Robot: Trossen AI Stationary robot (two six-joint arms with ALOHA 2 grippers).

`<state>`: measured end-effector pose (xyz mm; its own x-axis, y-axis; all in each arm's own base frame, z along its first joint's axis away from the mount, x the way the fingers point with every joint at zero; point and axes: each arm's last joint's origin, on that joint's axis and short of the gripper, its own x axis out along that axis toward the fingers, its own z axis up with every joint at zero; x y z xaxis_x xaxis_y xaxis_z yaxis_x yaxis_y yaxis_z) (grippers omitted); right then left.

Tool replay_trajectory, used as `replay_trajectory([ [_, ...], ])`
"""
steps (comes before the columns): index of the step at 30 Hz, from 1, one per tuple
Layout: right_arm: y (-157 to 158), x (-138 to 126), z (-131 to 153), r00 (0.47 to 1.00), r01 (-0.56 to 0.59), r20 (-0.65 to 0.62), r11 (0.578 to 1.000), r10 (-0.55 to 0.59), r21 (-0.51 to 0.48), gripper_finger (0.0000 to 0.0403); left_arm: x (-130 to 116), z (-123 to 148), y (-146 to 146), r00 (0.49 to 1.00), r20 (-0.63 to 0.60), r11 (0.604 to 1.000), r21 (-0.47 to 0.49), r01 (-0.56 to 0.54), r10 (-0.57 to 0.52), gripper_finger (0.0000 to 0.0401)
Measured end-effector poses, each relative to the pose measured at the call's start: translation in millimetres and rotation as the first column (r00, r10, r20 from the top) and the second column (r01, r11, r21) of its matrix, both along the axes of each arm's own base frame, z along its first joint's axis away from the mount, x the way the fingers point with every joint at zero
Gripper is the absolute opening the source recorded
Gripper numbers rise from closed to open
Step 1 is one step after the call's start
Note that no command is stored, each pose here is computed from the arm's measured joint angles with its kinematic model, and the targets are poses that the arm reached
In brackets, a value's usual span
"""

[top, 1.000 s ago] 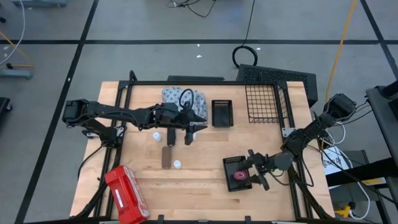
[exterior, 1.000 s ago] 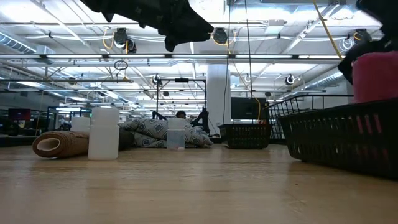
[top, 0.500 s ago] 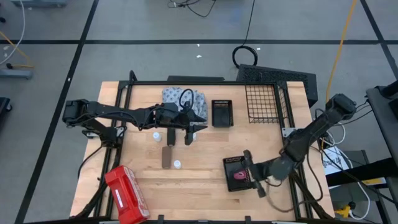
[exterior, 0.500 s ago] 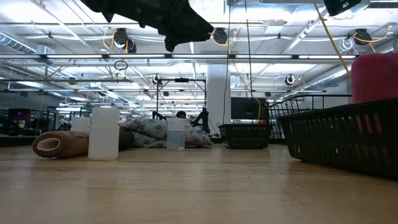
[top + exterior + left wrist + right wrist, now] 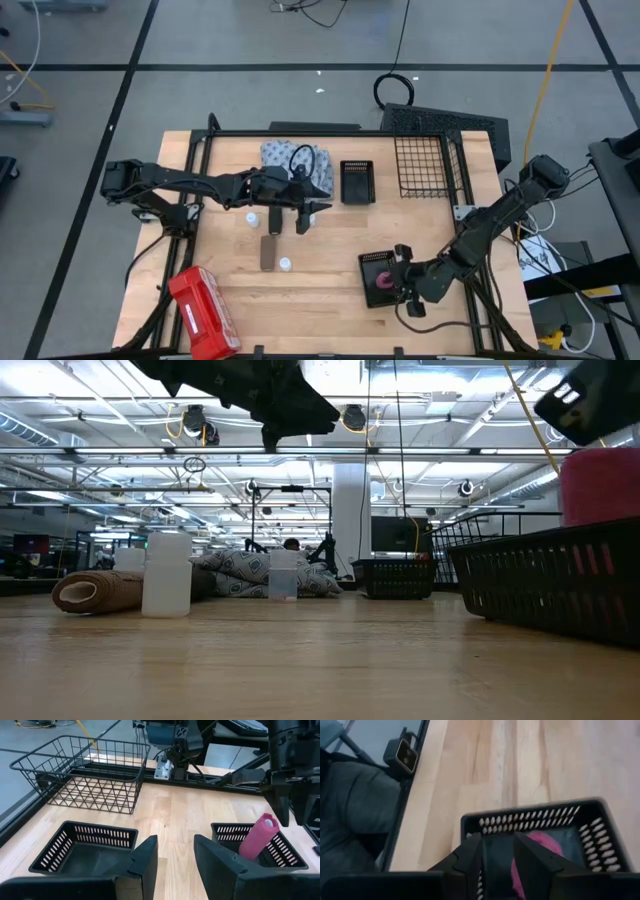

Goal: Pick & Place Medicine items
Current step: Put the pink bandage into the bottom black basket

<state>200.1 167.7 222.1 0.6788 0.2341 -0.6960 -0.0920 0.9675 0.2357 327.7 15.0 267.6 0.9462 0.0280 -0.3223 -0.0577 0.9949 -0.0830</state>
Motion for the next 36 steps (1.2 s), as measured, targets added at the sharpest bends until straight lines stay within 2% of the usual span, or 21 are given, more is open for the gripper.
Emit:
replay_trajectory([
  [9,1.1,-3.3,-3.3,0.996,-0.034,-0.080,0.997,0.040,0.065,0.0079,0.0,-0.1,0.0,1.000,-0.001,1.000,-0.002,-0.001,0.001,0.0134],
  [17,-8.0,-1.4,-5.7,1.000,0.014,-0.014,0.992,-0.015,-0.128,0.0043,0.0,0.0,0.0,1.000,0.000,1.000,-0.001,-0.001,0.001,0.0134],
  [27,-21.7,5.8,-7.4,0.999,0.041,-0.019,0.979,-0.046,-0.200,0.0014,0.0,0.0,0.0,1.000,0.000,1.000,0.000,0.000,0.000,0.0134],
  [32,-27.3,8.8,-8.0,0.997,0.066,-0.026,0.977,-0.073,-0.204,0.0009,0.0,0.0,0.0,1.000,0.000,1.000,0.000,0.000,0.000,0.0134],
  [36,-32.4,11.9,-8.0,0.999,0.034,-0.014,0.962,-0.039,-0.271,0.0007,-0.1,-0.2,0.0,1.000,-0.002,1.000,0.000,0.000,0.000,0.0134],
])
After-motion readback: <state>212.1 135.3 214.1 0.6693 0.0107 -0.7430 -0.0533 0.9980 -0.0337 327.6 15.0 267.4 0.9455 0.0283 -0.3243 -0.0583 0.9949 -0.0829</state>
